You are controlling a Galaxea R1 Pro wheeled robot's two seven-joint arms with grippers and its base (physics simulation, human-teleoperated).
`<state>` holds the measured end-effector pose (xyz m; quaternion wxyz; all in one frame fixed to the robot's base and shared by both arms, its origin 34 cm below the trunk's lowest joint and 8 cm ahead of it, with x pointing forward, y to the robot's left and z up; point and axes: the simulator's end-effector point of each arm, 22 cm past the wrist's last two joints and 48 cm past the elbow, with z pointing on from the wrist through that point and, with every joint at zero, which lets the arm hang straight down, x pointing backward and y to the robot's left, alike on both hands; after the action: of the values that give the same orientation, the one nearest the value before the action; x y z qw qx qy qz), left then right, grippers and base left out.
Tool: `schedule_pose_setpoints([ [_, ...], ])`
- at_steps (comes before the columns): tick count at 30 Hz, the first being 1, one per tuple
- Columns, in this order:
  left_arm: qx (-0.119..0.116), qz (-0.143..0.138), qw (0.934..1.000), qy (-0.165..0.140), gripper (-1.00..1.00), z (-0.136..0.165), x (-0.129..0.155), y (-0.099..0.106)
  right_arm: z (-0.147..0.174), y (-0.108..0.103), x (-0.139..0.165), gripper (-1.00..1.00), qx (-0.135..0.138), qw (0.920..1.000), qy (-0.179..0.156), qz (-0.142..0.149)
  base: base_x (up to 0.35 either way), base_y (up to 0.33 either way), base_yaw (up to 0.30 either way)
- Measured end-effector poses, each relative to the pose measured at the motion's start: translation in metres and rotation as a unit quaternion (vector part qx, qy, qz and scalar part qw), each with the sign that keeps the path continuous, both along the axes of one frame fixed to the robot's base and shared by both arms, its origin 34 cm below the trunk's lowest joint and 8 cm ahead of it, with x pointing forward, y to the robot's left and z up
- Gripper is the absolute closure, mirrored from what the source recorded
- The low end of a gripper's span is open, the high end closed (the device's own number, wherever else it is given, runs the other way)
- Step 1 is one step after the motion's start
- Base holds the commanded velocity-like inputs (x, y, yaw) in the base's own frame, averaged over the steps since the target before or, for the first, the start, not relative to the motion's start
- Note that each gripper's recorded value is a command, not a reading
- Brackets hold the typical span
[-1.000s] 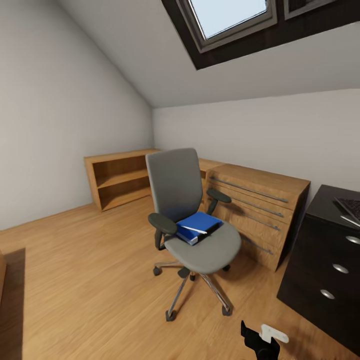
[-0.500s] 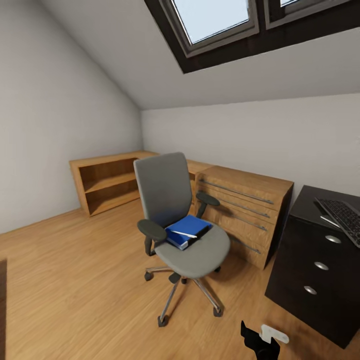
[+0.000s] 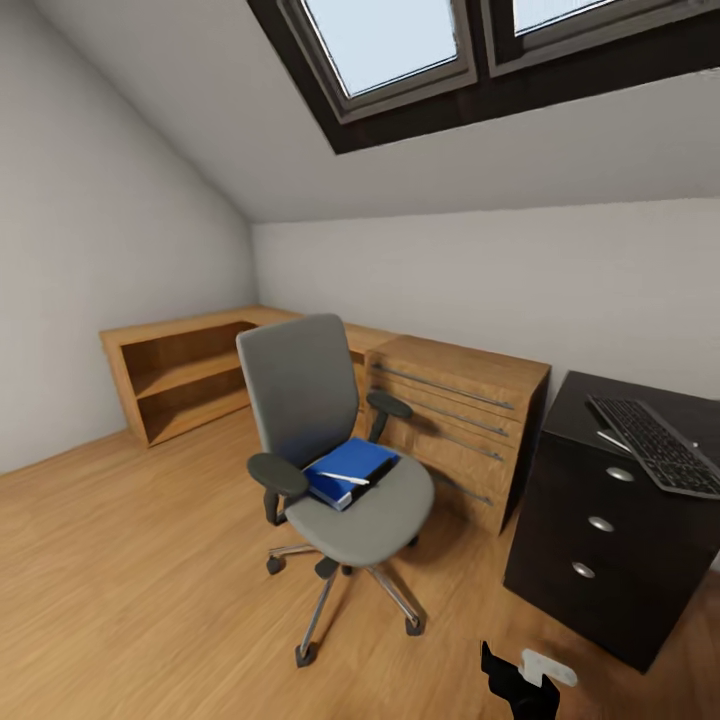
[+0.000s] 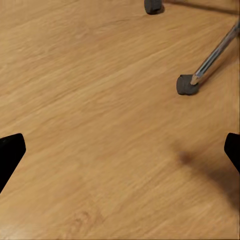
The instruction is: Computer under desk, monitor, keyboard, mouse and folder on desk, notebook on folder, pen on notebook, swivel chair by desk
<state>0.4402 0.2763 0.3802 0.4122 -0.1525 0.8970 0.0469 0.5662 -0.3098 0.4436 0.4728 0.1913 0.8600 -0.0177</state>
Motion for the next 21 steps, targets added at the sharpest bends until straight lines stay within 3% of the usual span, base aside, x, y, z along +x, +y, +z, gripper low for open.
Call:
schedule_pose_setpoints([
  [6,0.0,0.0,1.0,0.0,-1.0,0.013,0.002,-0.001,0.013,0.0,0.002,-1.0,0.0,1.0,0.0,0.001,0.0,0.0,-0.199],
  [16,-0.001,-0.001,1.0,0.0,-1.0,0.033,0.006,-0.001,0.027,-0.014,-0.003,-1.0,-0.01,0.9999,0.01,0.0,0.0,0.0,-0.019],
  [21,-0.001,-0.002,0.9999,0.01,-1.0,0.038,0.0,-0.003,0.035,-0.012,-0.004,-1.0,-0.023,0.9993,0.017,0.023,0.0,0.0,0.0],
])
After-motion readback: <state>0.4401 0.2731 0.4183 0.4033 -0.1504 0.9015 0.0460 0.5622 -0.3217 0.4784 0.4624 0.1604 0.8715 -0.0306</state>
